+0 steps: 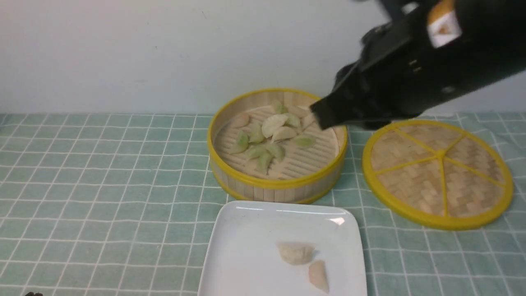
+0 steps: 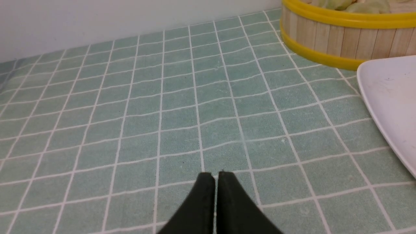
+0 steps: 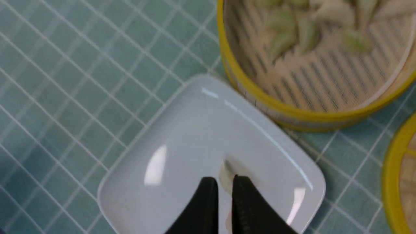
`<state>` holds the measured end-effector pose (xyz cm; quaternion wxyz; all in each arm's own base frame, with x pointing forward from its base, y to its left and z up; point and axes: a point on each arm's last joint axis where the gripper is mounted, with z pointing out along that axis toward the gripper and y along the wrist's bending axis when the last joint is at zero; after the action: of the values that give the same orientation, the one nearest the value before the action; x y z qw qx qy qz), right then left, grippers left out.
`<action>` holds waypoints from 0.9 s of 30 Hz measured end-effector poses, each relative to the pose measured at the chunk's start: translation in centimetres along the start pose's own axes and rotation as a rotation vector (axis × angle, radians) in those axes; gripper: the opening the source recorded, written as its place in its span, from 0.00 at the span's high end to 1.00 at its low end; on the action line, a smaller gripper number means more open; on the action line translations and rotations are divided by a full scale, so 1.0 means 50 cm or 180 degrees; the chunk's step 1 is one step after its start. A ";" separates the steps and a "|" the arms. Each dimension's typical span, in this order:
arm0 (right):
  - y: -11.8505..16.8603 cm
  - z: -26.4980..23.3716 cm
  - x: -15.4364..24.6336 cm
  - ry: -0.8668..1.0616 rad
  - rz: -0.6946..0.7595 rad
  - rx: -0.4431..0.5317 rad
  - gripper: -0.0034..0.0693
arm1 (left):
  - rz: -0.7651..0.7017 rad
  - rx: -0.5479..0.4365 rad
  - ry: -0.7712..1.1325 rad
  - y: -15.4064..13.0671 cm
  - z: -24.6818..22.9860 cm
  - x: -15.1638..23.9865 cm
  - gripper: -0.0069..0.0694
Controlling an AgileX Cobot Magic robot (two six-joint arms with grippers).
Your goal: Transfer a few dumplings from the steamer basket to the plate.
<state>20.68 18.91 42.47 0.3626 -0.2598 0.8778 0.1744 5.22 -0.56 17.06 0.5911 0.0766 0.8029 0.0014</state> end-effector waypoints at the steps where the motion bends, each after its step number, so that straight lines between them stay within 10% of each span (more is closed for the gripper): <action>1: -0.002 -0.044 0.013 -0.0329 0.0027 -0.0077 0.95 | 0.0000 0.0000 0.0000 0.000 0.000 0.000 0.92; 15: -0.019 -0.184 0.222 -0.1275 0.0488 -0.0661 0.97 | 0.0000 0.0000 0.0000 0.000 0.000 0.000 0.92; 27: -0.055 -0.255 0.267 -0.2163 0.0019 -0.0196 0.97 | 0.0000 0.0000 0.0000 0.000 0.000 0.000 0.92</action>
<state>7.30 5.99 41.06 0.6259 -0.1951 0.7019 0.2786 5.22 -0.56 17.06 0.5911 0.0766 0.8029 0.0014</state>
